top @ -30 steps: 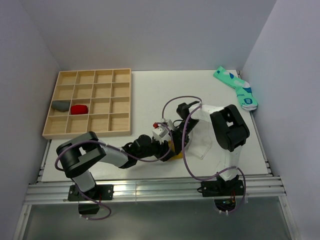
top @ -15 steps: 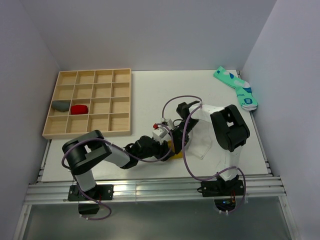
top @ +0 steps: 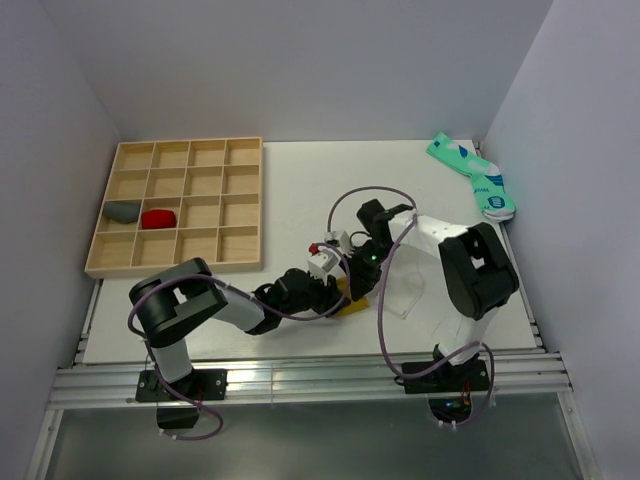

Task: Roll the socks
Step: Roll the sock at the center of the board, then pick up the sock at the center of the board.

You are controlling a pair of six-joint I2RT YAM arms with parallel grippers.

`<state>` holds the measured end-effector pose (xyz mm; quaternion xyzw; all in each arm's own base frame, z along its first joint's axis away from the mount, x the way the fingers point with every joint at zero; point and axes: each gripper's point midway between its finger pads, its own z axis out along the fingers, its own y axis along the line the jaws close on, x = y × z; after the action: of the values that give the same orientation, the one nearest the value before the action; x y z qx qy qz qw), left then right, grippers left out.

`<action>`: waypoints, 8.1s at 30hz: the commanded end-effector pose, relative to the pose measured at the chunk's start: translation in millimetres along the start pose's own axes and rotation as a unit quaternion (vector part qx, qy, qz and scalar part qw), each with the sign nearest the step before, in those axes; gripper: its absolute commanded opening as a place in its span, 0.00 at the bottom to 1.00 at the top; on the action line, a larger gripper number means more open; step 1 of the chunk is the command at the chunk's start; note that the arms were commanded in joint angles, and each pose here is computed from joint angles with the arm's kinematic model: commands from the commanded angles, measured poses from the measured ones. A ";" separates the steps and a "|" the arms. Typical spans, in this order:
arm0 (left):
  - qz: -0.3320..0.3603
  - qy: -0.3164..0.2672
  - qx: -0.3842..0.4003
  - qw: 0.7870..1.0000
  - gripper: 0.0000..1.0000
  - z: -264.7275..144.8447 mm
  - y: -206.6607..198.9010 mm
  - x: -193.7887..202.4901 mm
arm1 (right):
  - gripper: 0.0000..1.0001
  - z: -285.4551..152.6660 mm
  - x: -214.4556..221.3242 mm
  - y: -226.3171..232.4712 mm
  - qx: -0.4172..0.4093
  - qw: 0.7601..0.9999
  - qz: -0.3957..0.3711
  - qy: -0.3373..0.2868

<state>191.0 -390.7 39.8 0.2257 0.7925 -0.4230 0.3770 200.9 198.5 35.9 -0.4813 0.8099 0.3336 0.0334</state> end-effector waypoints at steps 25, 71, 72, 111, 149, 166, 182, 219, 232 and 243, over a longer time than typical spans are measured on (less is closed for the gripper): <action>-0.262 0.242 -0.014 0.934 0.00 -30.9 26.8 62.9 | 0.52 -57.3 7.3 16.4 0.164 0.954 -0.227 -0.110; -0.337 0.252 0.010 0.907 0.30 -20.9 29.0 28.6 | 0.28 39.0 12.0 32.9 0.169 0.934 -0.315 -0.016; -0.334 0.247 0.005 0.910 0.32 -20.6 29.9 25.5 | 0.27 39.3 13.4 31.8 0.169 0.935 -0.311 -0.013; -0.213 -0.078 -0.078 0.971 0.57 -95.9 39.6 -29.4 | 0.21 25.4 12.7 12.8 0.060 0.989 -0.113 0.070; -0.077 0.036 -0.092 0.992 0.26 -31.7 36.4 12.5 | 0.24 28.6 6.4 -10.3 0.044 0.995 -0.036 0.088; -0.090 0.080 -0.088 0.989 0.00 -21.9 44.7 41.3 | 0.59 9.4 -12.4 -32.8 0.100 0.994 -0.010 0.043; -0.099 0.091 -0.088 0.987 0.00 -20.2 48.8 44.6 | 0.71 -2.4 -21.8 -45.3 0.137 0.990 -0.005 0.016; -0.164 -0.032 -0.162 0.973 0.39 -42.1 52.6 -22.7 | 0.00 13.5 3.4 -36.1 0.092 0.994 0.035 0.052; -0.314 -0.117 -0.142 0.931 0.51 -57.2 35.1 -37.9 | 0.00 14.9 -20.4 -44.6 0.092 0.992 0.082 0.002; -0.374 -0.202 -0.072 0.902 0.56 -42.7 23.4 -58.2 | 0.00 -0.5 -53.1 -50.9 0.068 0.989 0.126 -0.047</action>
<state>209.8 -330.6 46.2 -0.1688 0.8156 -0.4431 0.3316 242.4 216.3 26.2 -0.3593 0.8815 0.3053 0.0247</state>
